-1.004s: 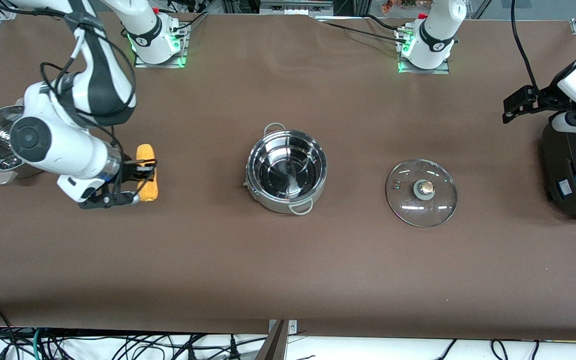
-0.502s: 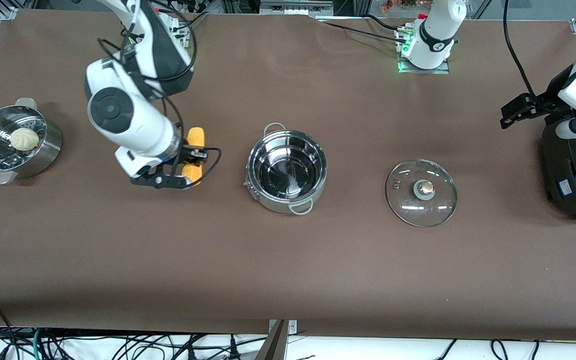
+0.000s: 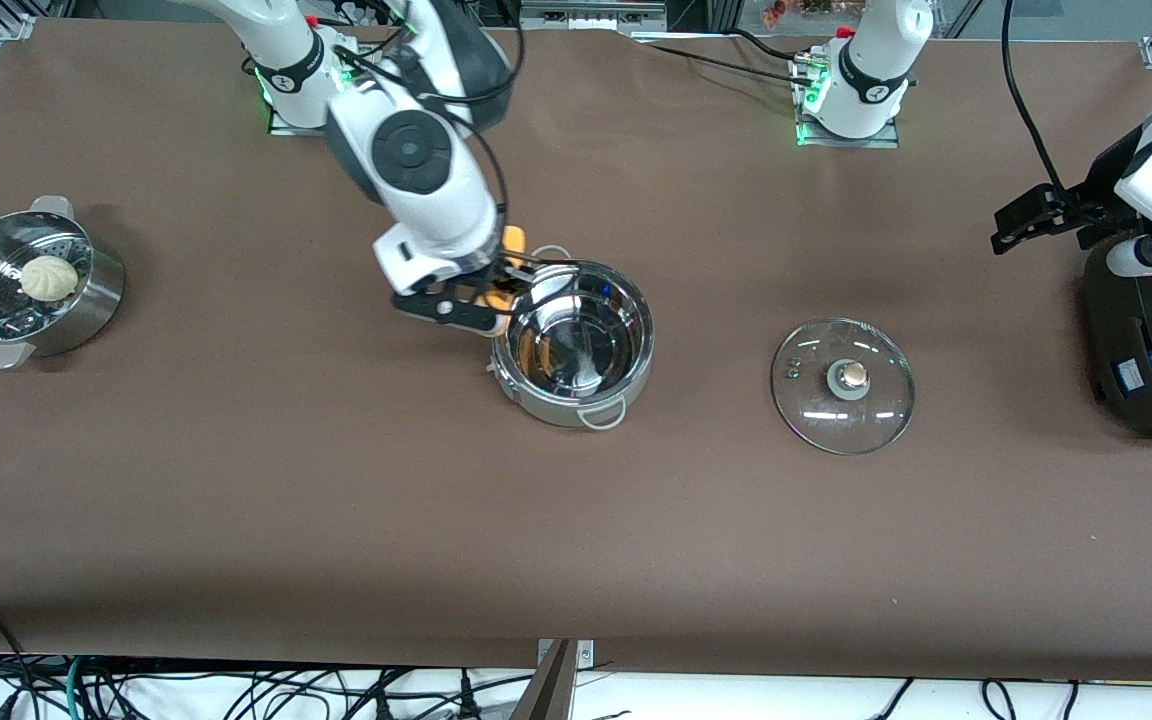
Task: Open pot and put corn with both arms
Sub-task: 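Lift the corn with the right gripper and carry it over the pot, then open the right gripper to drop the corn into the pot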
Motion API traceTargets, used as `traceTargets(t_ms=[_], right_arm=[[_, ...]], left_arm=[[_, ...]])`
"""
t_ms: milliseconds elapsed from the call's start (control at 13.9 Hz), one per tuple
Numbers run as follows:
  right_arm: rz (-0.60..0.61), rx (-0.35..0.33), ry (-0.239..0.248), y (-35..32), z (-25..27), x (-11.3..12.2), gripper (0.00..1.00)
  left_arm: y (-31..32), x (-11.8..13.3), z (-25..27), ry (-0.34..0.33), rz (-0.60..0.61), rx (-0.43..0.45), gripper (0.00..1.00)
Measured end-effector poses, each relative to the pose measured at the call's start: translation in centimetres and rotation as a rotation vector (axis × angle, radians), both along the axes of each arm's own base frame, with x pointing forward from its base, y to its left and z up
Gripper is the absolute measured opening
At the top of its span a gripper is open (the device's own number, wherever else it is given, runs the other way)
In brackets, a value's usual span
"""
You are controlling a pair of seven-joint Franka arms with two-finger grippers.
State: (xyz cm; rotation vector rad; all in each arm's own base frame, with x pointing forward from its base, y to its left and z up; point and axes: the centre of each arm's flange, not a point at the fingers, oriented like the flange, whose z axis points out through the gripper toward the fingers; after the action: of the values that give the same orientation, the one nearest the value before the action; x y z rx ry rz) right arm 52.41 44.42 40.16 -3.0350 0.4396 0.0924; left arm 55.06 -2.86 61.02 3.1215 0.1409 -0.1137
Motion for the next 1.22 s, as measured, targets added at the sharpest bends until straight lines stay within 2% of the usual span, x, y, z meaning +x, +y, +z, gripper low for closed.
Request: traceTargets(t_ms=[215,430,717,861,1076,1219], right_arm=[[-0.017,0.025,-0.013,4.8,-2.4,-0.6,0.26],[-0.021,0.041,-0.026,6.8,-3.5,-0.2,0.26],[0.029,-0.011,-0.062,7.0,-5.3,0.1,0.26],[0.047,-0.023,-0.065,6.8,-5.9,0.3,0.26],[0.071,-0.027,-0.066,6.6,-6.2,0.5,0.33],[0.071,-0.029,-0.067,6.4,-6.2,0.7,0.51]], left_arm=[[0.0,0.0,0.0,0.001,-0.002,0.000,1.00],[0.1,0.0,-0.1,0.001,-0.001,0.000,1.00],[0.1,0.0,-0.1,0.001,-0.012,-0.001,1.00],[0.2,0.1,-0.1,0.001,-0.024,-0.002,1.00],[0.2,0.1,-0.1,0.001,-0.026,-0.002,1.00],[0.2,0.1,-0.1,0.001,-0.027,-0.002,1.00]])
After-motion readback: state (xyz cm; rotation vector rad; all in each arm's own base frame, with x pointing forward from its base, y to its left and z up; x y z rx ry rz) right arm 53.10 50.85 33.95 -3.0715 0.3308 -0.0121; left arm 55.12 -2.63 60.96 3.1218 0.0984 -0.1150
